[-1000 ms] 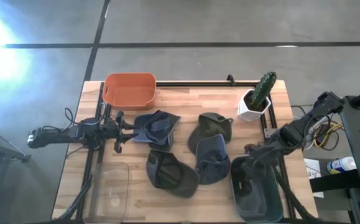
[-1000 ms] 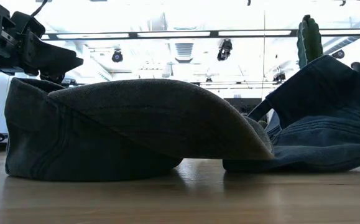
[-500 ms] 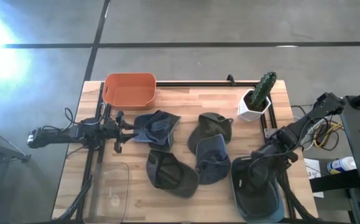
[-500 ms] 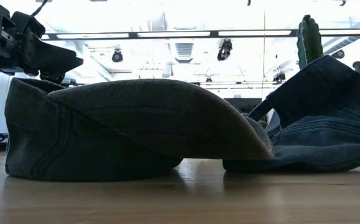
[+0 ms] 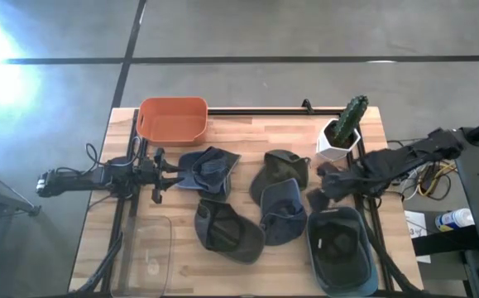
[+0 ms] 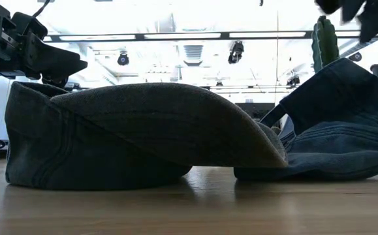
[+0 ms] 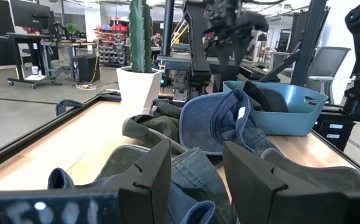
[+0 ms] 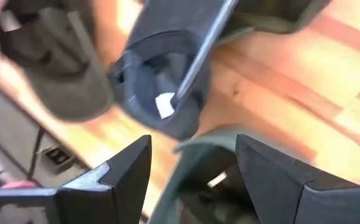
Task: Pick & Place hat
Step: Put the right blue cap into the transparent bin
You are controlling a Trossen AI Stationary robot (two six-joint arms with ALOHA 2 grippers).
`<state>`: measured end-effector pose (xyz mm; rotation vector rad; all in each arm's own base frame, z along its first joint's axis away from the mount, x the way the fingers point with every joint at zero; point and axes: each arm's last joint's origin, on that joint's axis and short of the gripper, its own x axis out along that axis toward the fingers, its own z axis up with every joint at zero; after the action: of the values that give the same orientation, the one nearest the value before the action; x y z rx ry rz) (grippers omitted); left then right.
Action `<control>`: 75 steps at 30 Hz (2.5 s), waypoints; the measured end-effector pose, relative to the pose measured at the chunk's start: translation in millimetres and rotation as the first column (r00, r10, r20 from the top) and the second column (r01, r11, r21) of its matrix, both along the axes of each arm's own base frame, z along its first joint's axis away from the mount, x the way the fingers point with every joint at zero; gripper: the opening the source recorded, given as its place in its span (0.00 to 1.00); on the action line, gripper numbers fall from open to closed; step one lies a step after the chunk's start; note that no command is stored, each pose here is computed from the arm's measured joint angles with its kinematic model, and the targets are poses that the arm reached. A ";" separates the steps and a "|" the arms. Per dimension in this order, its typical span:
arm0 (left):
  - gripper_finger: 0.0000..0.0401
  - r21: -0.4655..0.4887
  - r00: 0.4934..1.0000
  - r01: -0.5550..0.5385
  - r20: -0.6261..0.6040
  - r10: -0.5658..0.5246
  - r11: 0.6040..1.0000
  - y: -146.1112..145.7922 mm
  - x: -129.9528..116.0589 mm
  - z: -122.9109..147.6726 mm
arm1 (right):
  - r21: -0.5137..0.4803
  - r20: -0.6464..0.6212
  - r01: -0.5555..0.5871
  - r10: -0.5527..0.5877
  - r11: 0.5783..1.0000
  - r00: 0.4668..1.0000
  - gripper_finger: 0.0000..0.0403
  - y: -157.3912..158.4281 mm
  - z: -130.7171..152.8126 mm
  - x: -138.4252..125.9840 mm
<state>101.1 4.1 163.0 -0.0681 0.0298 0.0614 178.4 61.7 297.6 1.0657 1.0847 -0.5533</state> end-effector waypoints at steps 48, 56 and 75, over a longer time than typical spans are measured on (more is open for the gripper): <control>0.35 -0.001 1.000 -0.003 0.000 0.003 1.000 0.1 0.0 0.0 | -0.341 0.257 0.011 0.081 0.940 0.963 0.04 -30.8 11.3 87.1; 0.35 -0.698 0.979 0.055 0.180 0.100 0.714 1.6 -0.6 14.3 | -0.479 0.225 -0.048 0.175 0.877 0.959 0.03 -36.9 23.7 126.3; 0.35 -0.827 0.931 0.164 0.310 0.193 0.538 3.5 -4.2 51.4 | -0.438 0.311 -0.104 0.260 0.893 0.914 0.03 -77.0 56.6 192.8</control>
<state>96.8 7.7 214.3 -1.0880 -0.3336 0.0449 371.1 -15.3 354.2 0.6454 0.6888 -0.3873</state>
